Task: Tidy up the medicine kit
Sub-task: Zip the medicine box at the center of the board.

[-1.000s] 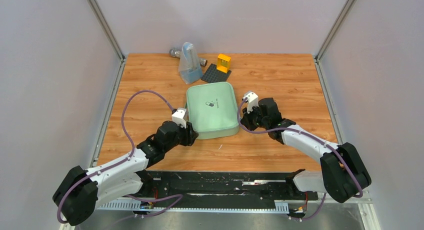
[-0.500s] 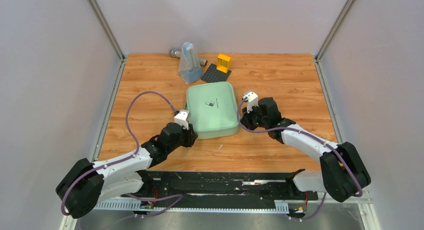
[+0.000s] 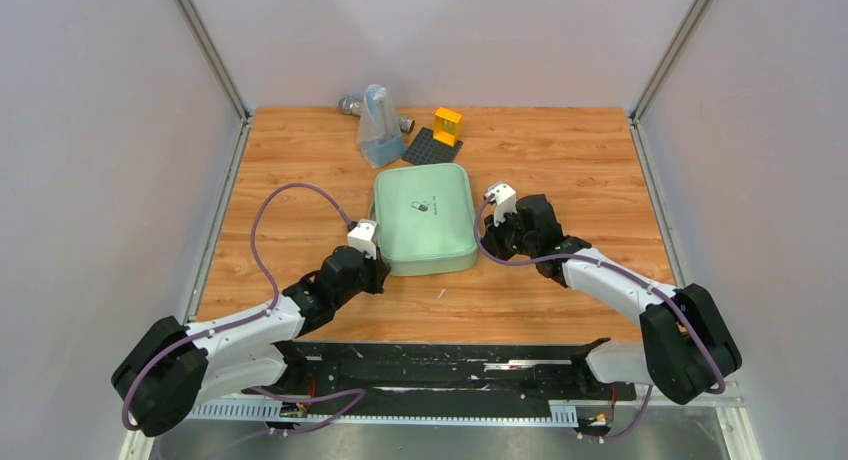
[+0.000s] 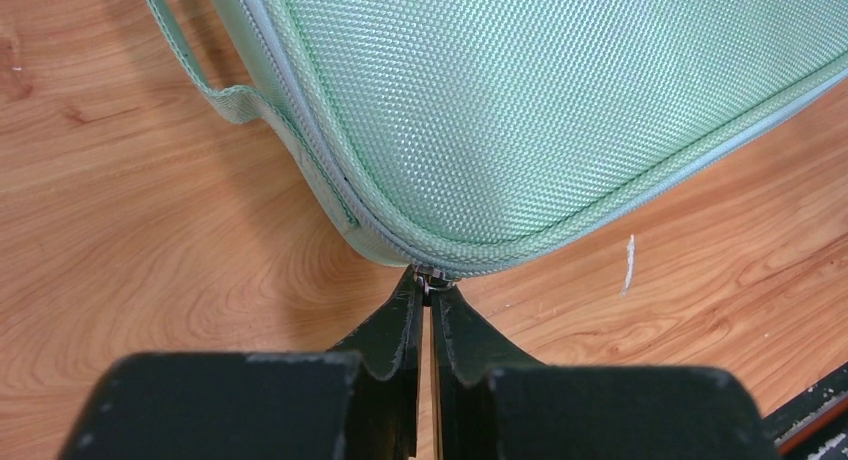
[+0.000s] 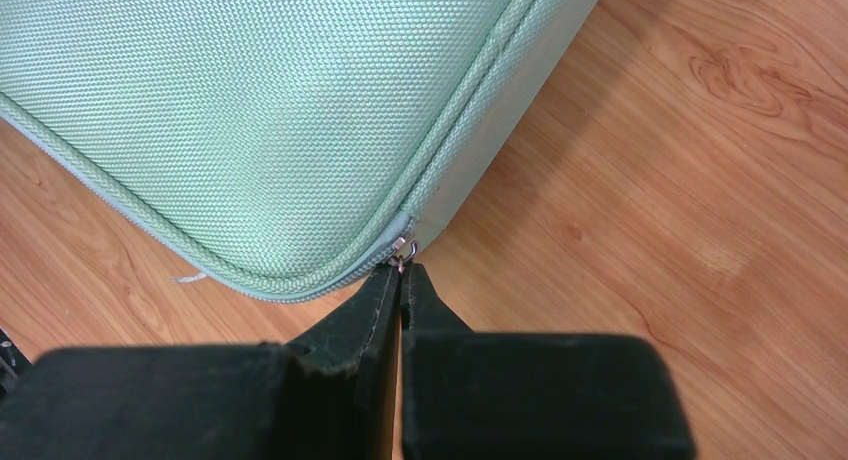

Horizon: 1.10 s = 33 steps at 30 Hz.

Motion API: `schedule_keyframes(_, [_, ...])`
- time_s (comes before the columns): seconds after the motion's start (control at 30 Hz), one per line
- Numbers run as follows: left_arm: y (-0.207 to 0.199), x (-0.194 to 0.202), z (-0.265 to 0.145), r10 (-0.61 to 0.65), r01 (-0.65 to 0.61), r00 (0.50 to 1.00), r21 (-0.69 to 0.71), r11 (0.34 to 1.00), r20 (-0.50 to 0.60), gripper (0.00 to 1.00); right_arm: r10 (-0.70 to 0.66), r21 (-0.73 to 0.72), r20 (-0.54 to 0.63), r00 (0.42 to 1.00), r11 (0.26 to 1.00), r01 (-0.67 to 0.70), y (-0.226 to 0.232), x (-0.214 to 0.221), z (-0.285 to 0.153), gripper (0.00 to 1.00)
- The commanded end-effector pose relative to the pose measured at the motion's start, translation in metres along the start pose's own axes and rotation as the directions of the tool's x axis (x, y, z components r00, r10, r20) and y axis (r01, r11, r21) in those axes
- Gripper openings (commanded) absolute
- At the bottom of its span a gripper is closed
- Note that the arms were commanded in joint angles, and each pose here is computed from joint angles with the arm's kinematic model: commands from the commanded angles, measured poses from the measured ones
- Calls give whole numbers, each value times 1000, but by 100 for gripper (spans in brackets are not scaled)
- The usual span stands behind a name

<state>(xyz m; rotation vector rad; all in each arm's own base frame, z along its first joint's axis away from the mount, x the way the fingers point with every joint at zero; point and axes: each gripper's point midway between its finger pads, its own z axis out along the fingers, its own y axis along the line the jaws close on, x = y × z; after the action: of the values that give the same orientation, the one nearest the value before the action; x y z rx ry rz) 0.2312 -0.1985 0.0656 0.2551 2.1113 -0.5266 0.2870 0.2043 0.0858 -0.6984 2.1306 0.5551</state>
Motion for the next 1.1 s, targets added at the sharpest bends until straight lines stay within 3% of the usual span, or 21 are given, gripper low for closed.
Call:
schedule_keyframes(0.0, [-5, -26, 2, 13, -13, 996, 2, 1000, 89, 2, 2, -10, 78, 997, 1000, -1, 1, -29, -3, 0])
schedule_keyframes(0.2, [-6, -29, 2, 35, -35, 995, 4, 999, 90, 0, -6, -7, 79, 997, 1000, 6, 1, -30, -3, 0])
schedule_keyframes(0.33, [-5, -27, 1, 22, -22, 996, 1, 1000, 87, 9, -8, -4, 78, 997, 1000, 9, 0, -30, -2, 0])
schedule_keyframes(0.37, [-4, -26, 0, 19, -19, 996, -1, 1000, 92, 18, -8, -5, 78, 997, 1000, 9, 0, -30, -2, 0])
schedule_keyframes(0.43, [-3, -26, -2, 16, -16, 995, -1, 1000, 97, 23, -8, -6, 78, 997, 1000, 8, 1, -31, -2, 0])
schedule_keyframes(0.73, [-6, -34, -2, 14, -15, 993, 5, 1000, 119, 28, -2, -13, 69, 998, 1000, 3, 1, -28, -1, 0])
schedule_keyframes(0.87, [-8, -35, 0, 16, -18, 993, 9, 1000, 113, 21, -1, -20, 70, 998, 1000, 3, 3, -28, -1, 0])
schedule_keyframes(0.97, [-8, -33, 1, 18, -19, 994, 11, 1000, 106, 2, 6, -17, 40, 999, 1000, -6, 2, -21, -2, 0])
schedule_keyframes(1.07, [-12, -36, 0, 19, -22, 994, 27, 999, 108, 0, 2, -15, 24, 1000, 1000, -2, 2, -17, -2, 0])
